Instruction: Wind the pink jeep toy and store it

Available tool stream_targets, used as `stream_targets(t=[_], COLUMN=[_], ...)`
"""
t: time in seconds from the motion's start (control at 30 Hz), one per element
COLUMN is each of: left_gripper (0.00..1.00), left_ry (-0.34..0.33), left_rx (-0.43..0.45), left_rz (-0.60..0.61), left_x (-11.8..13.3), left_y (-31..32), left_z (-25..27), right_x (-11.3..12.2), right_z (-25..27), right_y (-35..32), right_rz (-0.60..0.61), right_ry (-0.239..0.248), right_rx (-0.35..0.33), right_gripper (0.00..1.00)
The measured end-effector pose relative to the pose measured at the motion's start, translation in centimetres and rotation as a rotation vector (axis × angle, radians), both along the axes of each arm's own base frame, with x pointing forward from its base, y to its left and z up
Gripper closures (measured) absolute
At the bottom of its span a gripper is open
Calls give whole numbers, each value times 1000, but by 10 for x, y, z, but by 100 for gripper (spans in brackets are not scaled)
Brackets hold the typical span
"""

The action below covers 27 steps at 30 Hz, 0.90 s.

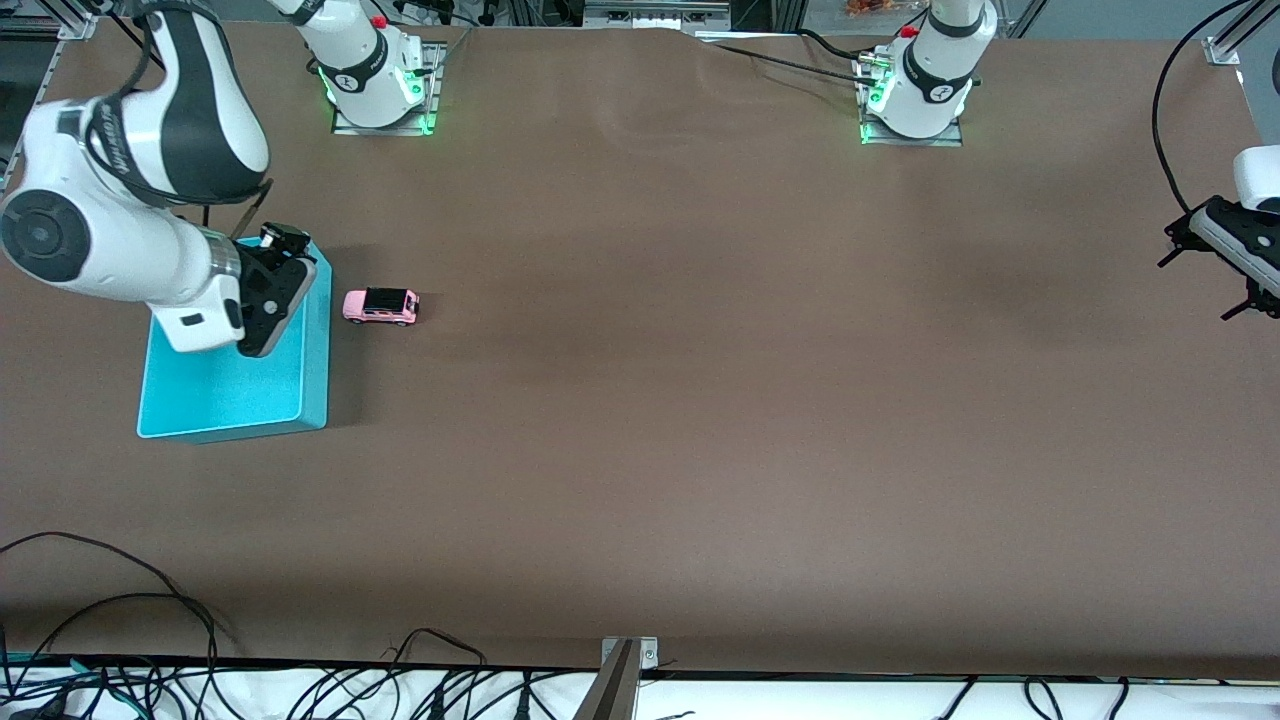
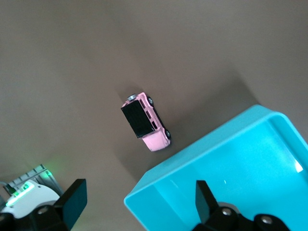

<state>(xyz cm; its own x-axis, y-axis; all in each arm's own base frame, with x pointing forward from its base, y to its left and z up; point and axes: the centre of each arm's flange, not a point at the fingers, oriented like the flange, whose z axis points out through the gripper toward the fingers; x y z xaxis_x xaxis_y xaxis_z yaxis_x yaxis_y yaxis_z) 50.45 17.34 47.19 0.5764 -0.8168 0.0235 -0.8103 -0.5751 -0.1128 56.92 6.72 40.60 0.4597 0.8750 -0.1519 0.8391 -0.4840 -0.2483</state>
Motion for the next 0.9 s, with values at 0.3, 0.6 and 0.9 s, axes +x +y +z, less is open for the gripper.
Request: stream_targets(t=[0.3,0.6,0.9], left_gripper=[0,0,0], left_ry=[19,34,63], left_rx=[-7,-11,41], left_rz=[18,35,204], left_x=[6,14,20], left_y=[-5,-23,-86], left_z=[31,76,138], right_x=[-29,-65,-73], right_z=[-64,-124,-176], right_y=[13,16,16], right_rz=[116,262,373], right_ry=[-16,-82,-113], right_rx=[32,72,116], right_gripper=[0,0,0])
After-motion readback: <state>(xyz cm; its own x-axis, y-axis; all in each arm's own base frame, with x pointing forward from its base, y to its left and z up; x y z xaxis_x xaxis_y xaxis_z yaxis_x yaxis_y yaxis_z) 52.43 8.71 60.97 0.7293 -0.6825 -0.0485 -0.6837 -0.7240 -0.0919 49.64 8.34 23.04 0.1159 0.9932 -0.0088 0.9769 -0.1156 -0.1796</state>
